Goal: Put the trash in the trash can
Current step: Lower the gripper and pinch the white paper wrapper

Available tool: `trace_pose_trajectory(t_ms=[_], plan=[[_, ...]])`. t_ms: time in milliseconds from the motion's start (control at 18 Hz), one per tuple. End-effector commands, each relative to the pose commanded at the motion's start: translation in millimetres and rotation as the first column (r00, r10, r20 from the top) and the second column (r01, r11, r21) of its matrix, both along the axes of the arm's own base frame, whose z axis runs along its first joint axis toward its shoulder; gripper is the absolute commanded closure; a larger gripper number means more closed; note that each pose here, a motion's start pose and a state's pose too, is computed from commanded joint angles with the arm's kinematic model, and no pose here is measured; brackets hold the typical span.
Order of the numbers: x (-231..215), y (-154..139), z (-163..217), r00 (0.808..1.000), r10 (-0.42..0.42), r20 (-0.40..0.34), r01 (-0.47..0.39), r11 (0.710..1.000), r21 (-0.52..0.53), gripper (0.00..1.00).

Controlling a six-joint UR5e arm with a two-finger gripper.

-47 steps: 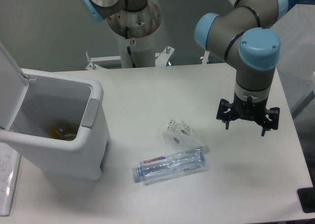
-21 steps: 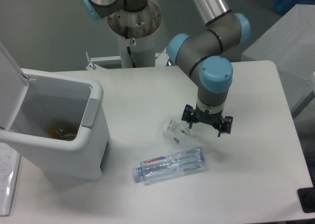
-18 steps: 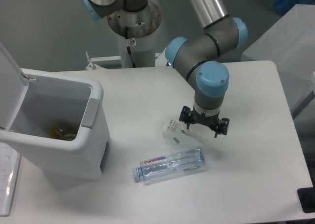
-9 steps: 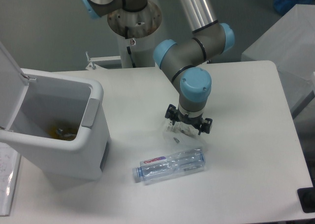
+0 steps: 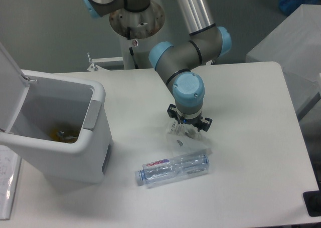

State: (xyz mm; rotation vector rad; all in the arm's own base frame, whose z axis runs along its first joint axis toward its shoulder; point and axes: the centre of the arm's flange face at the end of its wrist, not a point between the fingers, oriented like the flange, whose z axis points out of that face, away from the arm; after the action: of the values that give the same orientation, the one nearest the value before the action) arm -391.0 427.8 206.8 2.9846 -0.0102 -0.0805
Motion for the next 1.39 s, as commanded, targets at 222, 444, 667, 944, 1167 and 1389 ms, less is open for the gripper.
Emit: trace_pose_trajectory(t_ms=[222,444,667,944,1167,1389], plan=[[-2.7,3.8,3.0,1.000,0.004,0.001,-0.004,1.000,0.018,0.60],[-3.4,3.6,4.3,1.000,0.005,0.002,-0.005,1.000,0.021,0.82],[-7.9,0.8,13.4,1.000,0.018,0.011,-0.019,0.998,0.052,1.00],[-31.0,-22.6,53.5,0.992,0.085,0.093,-0.099,0.983,0.157,1.00],[-44.6,-18.4,80.2,0.984,0.098,0.151,-0.122,0.979,0.163,1.00],[-58.1,-9.8,107.2,0.978,0.113,0.174,-0.155,0.955,0.254,1.00]])
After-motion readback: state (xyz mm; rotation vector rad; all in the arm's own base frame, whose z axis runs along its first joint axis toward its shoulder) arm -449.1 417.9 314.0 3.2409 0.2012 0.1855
